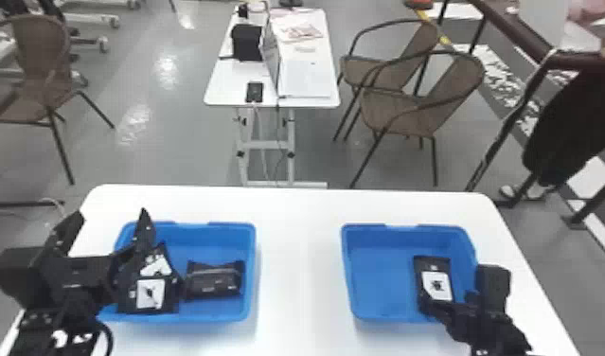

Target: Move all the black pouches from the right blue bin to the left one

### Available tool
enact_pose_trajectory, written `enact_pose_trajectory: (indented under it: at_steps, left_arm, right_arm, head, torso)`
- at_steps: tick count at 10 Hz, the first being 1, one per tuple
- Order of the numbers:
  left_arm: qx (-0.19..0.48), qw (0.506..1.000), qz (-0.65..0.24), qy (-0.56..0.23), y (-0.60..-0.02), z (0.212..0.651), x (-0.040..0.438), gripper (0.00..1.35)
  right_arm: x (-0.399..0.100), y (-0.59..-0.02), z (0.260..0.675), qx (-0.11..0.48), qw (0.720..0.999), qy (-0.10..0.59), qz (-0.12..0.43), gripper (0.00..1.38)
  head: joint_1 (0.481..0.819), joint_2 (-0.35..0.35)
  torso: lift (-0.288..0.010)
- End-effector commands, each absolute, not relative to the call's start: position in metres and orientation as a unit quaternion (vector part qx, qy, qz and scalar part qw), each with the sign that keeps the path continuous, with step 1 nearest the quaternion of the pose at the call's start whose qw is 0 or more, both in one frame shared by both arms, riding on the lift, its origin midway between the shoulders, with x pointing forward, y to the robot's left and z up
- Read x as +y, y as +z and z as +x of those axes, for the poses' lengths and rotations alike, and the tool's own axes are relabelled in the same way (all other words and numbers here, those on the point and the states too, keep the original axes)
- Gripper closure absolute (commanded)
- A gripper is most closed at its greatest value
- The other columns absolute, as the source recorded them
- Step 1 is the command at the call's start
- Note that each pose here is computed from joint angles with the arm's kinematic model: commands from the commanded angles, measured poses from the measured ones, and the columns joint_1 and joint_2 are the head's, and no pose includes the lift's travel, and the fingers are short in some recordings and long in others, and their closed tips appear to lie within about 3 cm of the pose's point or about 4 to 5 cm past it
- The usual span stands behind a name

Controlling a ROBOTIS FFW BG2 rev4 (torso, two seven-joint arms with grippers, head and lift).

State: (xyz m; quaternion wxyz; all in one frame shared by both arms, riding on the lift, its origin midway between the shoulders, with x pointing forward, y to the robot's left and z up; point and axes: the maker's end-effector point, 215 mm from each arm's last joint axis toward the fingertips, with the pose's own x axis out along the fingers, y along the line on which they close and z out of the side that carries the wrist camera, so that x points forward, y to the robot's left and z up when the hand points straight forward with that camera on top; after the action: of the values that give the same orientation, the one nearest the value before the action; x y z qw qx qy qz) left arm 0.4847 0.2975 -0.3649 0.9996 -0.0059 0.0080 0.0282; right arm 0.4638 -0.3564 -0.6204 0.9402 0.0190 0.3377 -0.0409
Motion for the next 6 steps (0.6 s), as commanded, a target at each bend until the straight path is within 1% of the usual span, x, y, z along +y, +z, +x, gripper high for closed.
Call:
enact_pose_trajectory:
  at_steps: [1, 2, 3, 4, 6]
  left_arm:
    - [0.008, 1.0, -0.007, 0.029, -0.365, 0.484, 0.297, 0.15]
    - [0.008, 1.0, -0.007, 0.028, -0.365, 0.485, 0.296, 0.15]
    - [0.008, 1.0, -0.007, 0.028, -0.365, 0.484, 0.296, 0.15]
    - [0.005, 1.0, -0.006, 0.03, -0.364, 0.484, 0.299, 0.15]
    - [0.001, 0.999, -0.004, 0.033, -0.361, 0.483, 0.302, 0.15]
  right_arm:
    - [-0.36, -0.628, 0.462, 0.349, 0.936, -0.043, 0.02, 0.23]
    - [-0.365, -0.625, 0.465, 0.351, 0.935, -0.043, 0.016, 0.71]
    - [-0.364, -0.619, 0.466, 0.345, 0.938, -0.045, 0.012, 1.32]
    - [-0.359, -0.615, 0.464, 0.336, 0.94, -0.049, 0.016, 1.28]
    - [-0.359, -0.613, 0.462, 0.331, 0.942, -0.051, 0.018, 1.29]
  head:
    - [0.695, -0.068]
    - [0.695, -0.07]
    - [0.695, -0.075]
    - [0.695, -0.079]
    - [0.695, -0.071]
  torso:
    - [0.01]
    - [0.01]
    - [0.01]
    - [0.01]
    - [0.01]
